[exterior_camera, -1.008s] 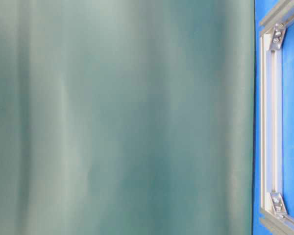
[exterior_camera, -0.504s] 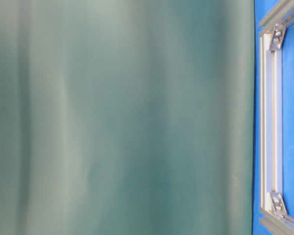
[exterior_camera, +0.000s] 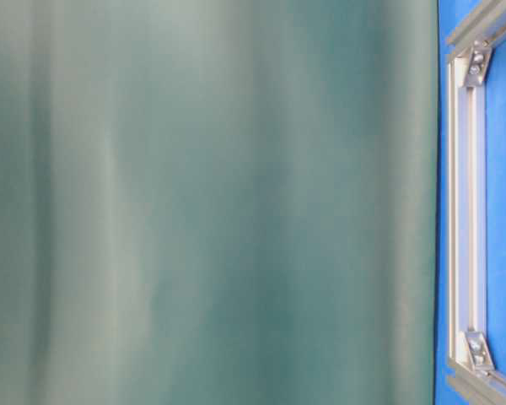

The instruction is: Insert the wire through the string loop located on the right side.

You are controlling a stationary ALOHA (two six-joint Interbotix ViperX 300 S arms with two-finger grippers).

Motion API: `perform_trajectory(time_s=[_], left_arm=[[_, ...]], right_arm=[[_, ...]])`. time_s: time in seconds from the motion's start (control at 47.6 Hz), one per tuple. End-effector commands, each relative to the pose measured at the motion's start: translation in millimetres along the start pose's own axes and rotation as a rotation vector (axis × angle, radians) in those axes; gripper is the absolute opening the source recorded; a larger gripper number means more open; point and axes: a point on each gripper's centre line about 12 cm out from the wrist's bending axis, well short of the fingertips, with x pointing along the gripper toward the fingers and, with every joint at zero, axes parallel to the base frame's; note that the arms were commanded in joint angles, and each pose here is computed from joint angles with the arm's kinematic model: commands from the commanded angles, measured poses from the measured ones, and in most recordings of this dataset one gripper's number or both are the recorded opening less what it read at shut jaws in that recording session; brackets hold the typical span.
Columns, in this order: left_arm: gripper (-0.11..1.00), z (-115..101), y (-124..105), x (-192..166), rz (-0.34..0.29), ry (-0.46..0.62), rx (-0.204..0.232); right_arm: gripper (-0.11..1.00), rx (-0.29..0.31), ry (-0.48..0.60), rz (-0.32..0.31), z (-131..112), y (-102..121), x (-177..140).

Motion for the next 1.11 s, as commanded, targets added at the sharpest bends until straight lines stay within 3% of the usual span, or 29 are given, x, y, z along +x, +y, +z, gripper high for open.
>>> perform_trajectory(time_s=[0.0,0.21,0.525,0.714,1.092], left_arm=[[0.86,6,0,-1,-0.002,-0.009,0.001],[0.82,7,1,-1,0.001,-0.005,-0.003],[0.82,53,-1,-23,-0.008,-0.178,0.003],[0.81,69,4,-36,0.009,-0.217,0.005],[0.81,70,10,-37,0.027,-0.217,-0.008]], right_arm=[[0.94,0.0,-0.035,0.01,10,3,0],[0.94,0.0,-0.041,0.011,12,3,0],[0.94,0.026,-0.075,0.003,42,1,-20],[0.94,0.007,-0.101,0.003,62,1,-41],[0.94,-0.011,-0.111,0.005,65,1,-48]])
